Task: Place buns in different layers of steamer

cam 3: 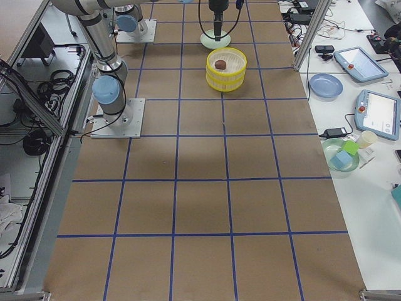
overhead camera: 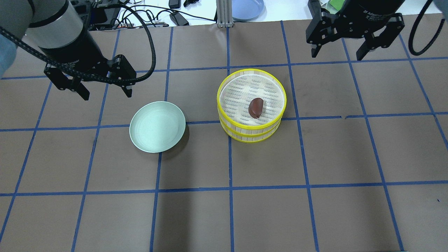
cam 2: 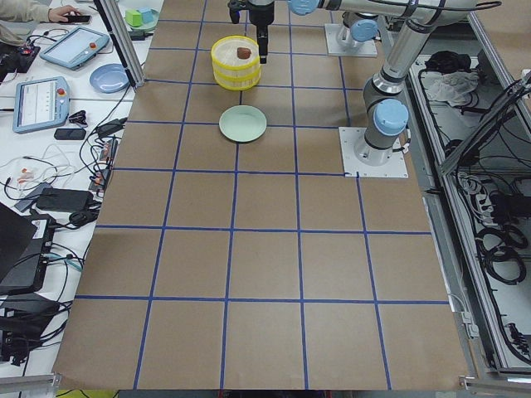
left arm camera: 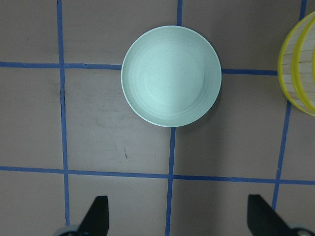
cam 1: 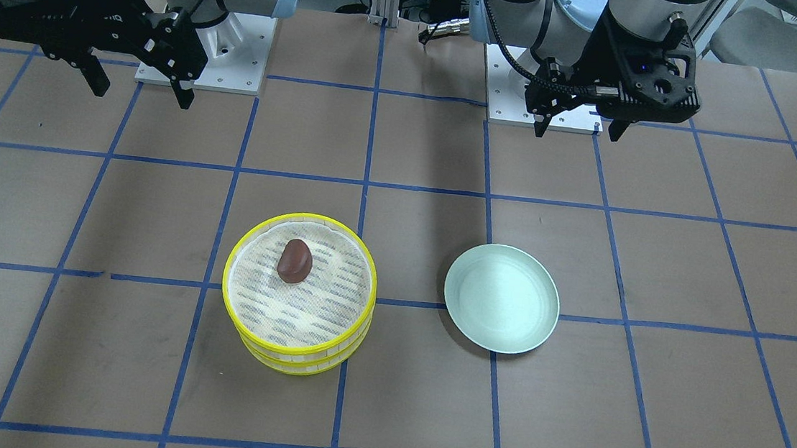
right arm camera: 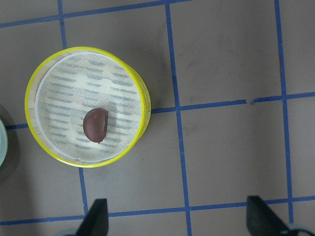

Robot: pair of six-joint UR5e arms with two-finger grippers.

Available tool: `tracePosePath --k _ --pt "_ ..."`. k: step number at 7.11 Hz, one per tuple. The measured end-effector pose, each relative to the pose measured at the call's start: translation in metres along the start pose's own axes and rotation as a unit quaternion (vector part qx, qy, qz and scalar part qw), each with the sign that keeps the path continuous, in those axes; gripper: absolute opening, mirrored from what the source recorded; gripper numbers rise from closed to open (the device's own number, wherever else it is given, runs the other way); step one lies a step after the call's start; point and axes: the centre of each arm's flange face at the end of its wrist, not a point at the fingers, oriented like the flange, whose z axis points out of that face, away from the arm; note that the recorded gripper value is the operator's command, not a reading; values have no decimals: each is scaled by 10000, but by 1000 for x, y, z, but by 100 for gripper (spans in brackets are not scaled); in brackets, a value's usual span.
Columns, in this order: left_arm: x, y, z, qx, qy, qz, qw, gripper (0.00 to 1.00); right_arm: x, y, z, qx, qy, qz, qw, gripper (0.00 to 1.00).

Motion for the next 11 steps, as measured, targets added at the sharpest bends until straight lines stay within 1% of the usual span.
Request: tracePosePath --k 4,5,7,9,11 --pt "1 -2 0 60 45 24 10000 100 0 0 0 3 14 -13 10000 100" --pt "1 -5 0 123 49 24 9999 100 1 0 0 13 29 -29 10000 100" --pt "2 -15 -2 399 67 23 9992 100 1 -3 -2 131 34 -86 9999 100" --pt "3 -17 -3 474 81 24 9988 100 0 -6 -2 252 29 -241 9994 100" --pt "3 -17 -3 478 81 28 9988 100 0 -7 -1 322 37 -473 9984 100"
